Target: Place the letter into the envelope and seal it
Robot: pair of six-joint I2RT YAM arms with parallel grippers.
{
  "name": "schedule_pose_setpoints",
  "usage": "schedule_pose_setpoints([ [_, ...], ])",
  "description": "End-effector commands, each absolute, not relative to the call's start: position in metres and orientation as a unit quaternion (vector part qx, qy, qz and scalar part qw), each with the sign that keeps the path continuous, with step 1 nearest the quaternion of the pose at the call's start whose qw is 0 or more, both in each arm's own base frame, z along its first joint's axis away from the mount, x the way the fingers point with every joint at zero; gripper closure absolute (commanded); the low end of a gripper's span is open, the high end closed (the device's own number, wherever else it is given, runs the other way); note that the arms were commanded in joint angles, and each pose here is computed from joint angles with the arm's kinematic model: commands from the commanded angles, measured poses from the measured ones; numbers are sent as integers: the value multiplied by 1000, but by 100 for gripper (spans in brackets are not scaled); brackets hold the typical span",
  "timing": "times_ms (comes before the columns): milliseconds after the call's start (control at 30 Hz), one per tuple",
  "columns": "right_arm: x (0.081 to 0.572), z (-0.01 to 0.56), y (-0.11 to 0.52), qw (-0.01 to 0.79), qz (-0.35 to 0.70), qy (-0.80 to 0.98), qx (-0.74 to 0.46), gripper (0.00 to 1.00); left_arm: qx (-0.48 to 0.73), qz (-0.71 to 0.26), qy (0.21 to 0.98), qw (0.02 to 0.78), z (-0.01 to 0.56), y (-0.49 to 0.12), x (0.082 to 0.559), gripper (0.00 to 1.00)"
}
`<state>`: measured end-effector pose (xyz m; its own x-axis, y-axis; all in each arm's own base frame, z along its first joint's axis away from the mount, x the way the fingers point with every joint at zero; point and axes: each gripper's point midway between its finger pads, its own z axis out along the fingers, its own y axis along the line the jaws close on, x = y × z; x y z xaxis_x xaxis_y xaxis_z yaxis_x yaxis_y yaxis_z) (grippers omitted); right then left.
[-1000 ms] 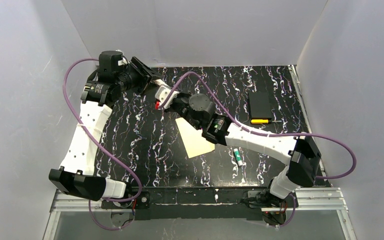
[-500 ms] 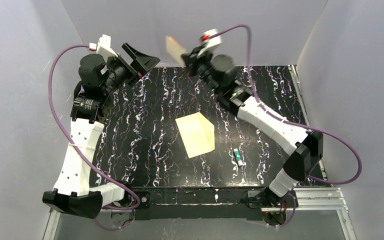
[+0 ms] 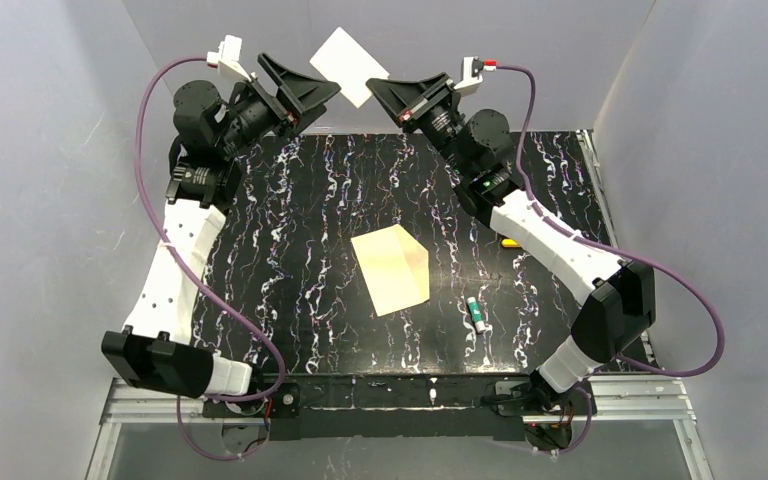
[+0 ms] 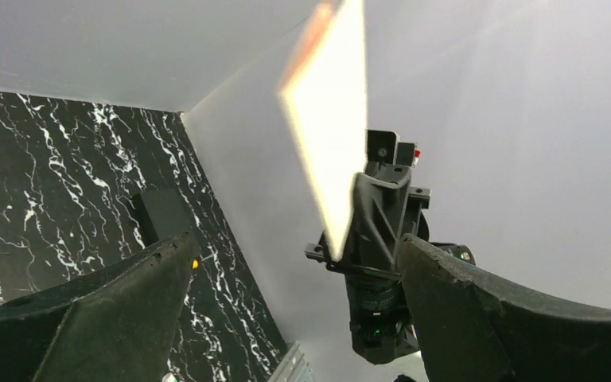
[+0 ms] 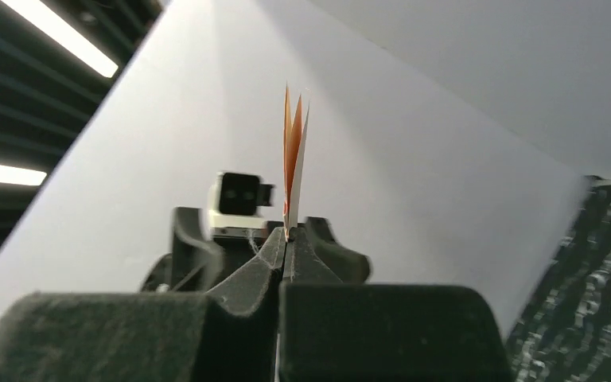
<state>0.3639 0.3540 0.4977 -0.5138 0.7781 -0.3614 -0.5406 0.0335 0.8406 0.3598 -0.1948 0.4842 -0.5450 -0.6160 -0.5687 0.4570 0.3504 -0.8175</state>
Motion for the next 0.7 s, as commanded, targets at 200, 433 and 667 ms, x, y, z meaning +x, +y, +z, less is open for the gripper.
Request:
schedule_pose_setpoints([
  [200,337,539,350,410,781,457,117,99,-26,-657,592,465,548,-206,349,16],
  [433,338,532,356,392,786,463,119,99,-30,-660,592,461,545,-206,353,67],
  [667,333,525,368,409,770,485,64,95,-13,-649,602,466,532,-207,355,100],
])
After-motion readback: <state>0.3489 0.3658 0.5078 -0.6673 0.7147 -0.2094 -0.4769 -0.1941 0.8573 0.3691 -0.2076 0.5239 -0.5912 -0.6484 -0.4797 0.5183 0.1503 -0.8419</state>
